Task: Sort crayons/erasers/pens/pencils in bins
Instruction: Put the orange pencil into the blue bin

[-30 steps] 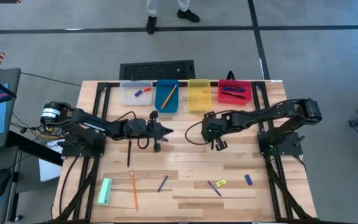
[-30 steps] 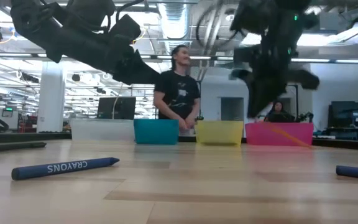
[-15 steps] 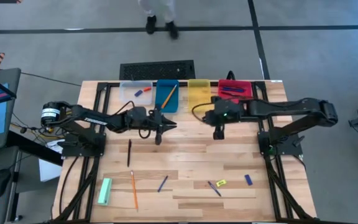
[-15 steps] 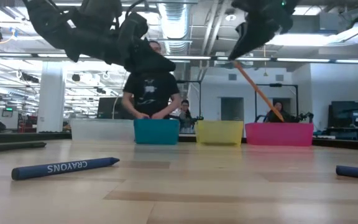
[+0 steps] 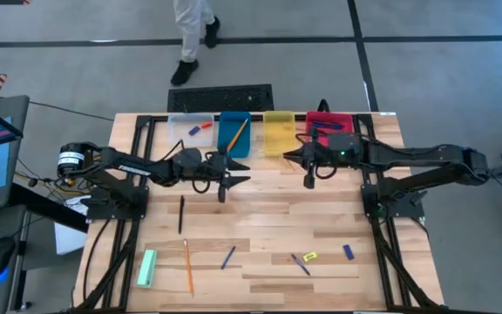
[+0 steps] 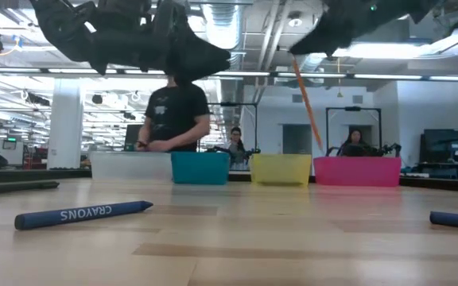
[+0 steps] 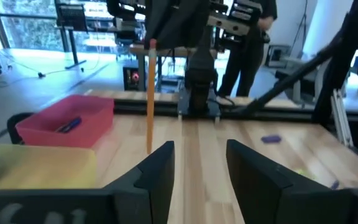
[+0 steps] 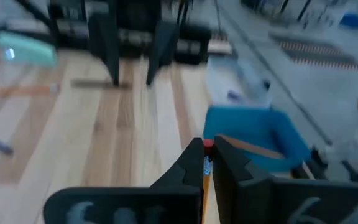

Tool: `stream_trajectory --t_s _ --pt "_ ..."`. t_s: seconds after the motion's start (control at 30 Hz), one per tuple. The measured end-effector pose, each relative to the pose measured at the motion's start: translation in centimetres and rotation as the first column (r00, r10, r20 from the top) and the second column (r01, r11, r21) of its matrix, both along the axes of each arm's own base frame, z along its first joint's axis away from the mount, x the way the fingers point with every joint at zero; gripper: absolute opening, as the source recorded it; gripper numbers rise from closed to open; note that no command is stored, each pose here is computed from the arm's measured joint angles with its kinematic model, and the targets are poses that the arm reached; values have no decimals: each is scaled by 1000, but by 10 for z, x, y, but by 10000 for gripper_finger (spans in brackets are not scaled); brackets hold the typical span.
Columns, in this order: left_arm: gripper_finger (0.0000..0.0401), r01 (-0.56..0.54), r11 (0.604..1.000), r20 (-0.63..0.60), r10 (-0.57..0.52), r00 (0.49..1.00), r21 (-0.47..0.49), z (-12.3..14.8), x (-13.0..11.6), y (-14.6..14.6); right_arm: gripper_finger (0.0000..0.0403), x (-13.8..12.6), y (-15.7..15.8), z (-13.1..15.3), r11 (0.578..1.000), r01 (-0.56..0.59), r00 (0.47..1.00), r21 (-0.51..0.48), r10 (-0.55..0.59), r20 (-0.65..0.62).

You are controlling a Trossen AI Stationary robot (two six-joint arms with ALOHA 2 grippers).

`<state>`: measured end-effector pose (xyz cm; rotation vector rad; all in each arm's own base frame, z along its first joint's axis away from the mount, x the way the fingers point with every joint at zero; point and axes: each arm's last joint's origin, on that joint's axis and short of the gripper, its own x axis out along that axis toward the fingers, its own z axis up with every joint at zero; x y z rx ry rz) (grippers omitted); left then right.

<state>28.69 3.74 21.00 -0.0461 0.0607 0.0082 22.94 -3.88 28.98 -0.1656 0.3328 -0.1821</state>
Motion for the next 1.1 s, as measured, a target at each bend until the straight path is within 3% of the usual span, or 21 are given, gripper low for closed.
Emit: stream_trajectory --t_s 0.3,0.53,0.73,1.1 --pt "140 -15 1000 16 15 1000 -9 2 0 5 25 8 1 19 997 -76 974 -6 76 215" --pt "165 30 999 62 -32 998 42 18 9 1 25 14 1 15 997 -81 971 -7 80 226" --pt "192 5 998 66 -9 998 64 26 13 2 26 22 1 15 993 -116 956 -3 112 272" --pt "192 -14 998 110 6 994 69 31 14 0 26 34 2 19 988 -155 911 0 142 388"
